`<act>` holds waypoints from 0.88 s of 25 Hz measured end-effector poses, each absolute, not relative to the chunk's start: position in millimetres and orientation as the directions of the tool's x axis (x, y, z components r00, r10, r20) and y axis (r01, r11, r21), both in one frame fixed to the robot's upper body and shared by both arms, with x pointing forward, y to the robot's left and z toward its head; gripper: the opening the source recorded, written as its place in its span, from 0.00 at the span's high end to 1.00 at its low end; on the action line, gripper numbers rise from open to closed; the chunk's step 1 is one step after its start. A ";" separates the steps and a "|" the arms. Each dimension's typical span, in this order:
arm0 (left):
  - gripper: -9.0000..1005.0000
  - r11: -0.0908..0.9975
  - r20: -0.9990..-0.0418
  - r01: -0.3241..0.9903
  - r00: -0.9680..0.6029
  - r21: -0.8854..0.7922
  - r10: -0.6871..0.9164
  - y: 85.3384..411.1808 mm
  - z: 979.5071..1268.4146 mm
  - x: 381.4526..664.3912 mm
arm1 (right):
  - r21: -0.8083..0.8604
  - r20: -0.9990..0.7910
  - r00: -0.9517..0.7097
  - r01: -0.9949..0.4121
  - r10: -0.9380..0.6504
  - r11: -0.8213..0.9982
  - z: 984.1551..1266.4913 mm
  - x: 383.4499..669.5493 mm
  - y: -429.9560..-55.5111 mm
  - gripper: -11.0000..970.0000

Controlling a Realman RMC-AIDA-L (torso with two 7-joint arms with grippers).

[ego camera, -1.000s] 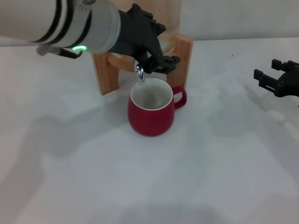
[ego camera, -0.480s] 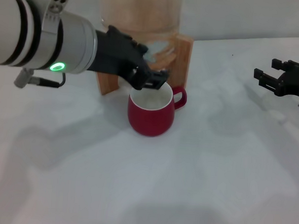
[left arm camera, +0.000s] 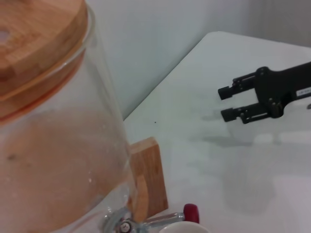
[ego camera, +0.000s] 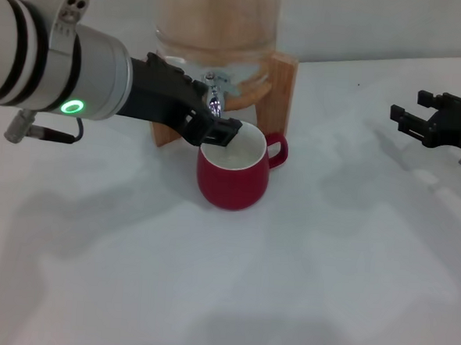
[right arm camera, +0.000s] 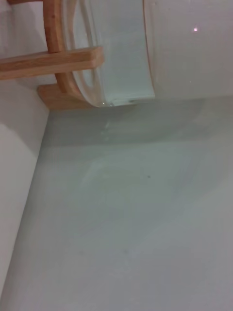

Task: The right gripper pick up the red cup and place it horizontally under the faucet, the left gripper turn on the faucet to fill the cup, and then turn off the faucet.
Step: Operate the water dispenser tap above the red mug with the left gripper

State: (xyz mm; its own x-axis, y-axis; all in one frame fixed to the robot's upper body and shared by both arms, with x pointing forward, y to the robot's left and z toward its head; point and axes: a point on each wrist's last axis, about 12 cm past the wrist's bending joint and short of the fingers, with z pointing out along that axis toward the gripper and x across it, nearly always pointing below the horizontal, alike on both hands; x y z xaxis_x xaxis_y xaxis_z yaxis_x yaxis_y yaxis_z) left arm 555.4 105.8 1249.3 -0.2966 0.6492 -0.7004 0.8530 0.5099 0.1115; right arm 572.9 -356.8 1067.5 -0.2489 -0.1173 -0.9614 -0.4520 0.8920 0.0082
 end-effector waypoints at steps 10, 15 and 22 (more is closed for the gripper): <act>0.35 0.411 -0.655 0.893 -0.201 0.183 0.728 98.8 1235.0 561.7 | 0.004 -0.961 -0.248 -0.453 -0.122 0.891 1067.8 573.2 -356.8 0.39; 0.35 0.336 -0.614 0.894 -0.090 0.298 0.784 98.7 1235.0 561.4 | 0.007 -0.960 -0.253 -0.452 -0.121 0.892 1066.3 571.4 -357.7 0.39; 0.35 0.131 -0.512 0.928 0.072 0.348 0.856 93.3 1231.8 553.1 | 0.005 -0.960 -0.253 -0.451 -0.123 0.892 1066.3 571.0 -358.4 0.39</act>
State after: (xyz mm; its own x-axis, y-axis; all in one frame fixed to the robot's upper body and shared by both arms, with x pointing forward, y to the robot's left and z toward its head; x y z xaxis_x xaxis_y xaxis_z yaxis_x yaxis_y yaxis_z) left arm 553.1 93.3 1231.8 0.0718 0.8558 -0.5123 0.9282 0.1307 0.3485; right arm 571.0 -358.4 1066.3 -0.2535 -0.1226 -0.9595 -0.4515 0.8923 0.0053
